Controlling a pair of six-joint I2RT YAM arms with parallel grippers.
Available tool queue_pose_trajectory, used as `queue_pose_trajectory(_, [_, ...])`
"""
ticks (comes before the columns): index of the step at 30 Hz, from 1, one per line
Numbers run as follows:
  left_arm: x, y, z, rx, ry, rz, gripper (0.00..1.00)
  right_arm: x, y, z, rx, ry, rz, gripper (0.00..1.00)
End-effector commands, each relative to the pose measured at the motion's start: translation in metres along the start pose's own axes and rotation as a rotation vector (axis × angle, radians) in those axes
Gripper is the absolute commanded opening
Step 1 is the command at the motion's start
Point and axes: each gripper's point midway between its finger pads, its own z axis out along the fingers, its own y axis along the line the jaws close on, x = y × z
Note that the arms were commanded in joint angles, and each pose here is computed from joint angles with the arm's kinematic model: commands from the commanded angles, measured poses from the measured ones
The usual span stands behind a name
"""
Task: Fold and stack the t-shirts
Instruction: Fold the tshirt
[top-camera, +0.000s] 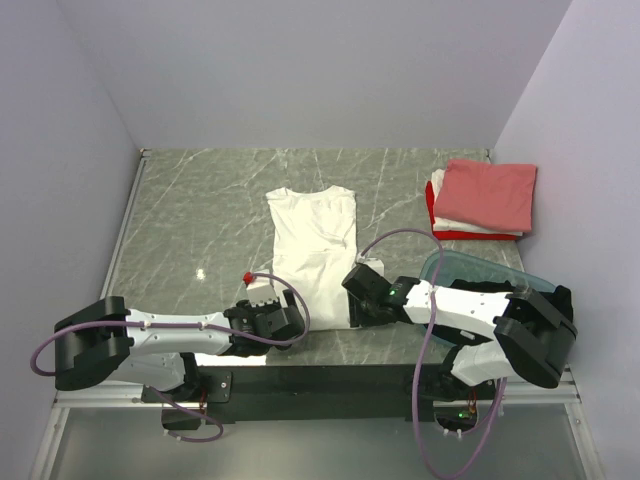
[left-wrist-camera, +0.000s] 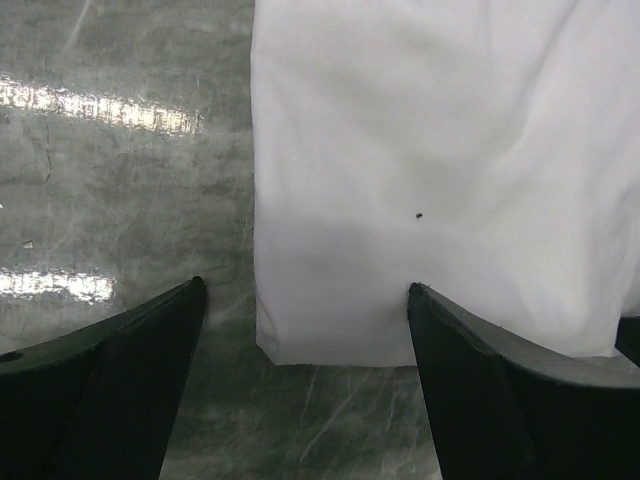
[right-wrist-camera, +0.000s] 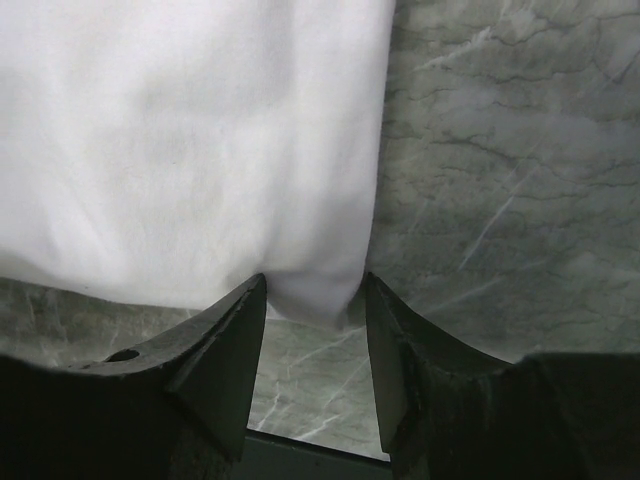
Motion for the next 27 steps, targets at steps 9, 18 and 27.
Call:
queue_pose_trajectory(9, [0.021,0.028,0.001,-0.084,0.090,0.051,0.87,0.040,-0.014,0.018,0.037,0.093,0.005,0.25])
queue_pose_trajectory(18, [0.029,0.050,0.003,-0.151,0.103,0.052,0.76,0.053,-0.021,0.019,0.050,0.109,0.011,0.00])
queue_pose_trajectory(27, [0.021,0.062,-0.004,-0.176,0.073,-0.037,0.66,0.052,-0.019,0.022,0.066,0.117,-0.004,0.00])
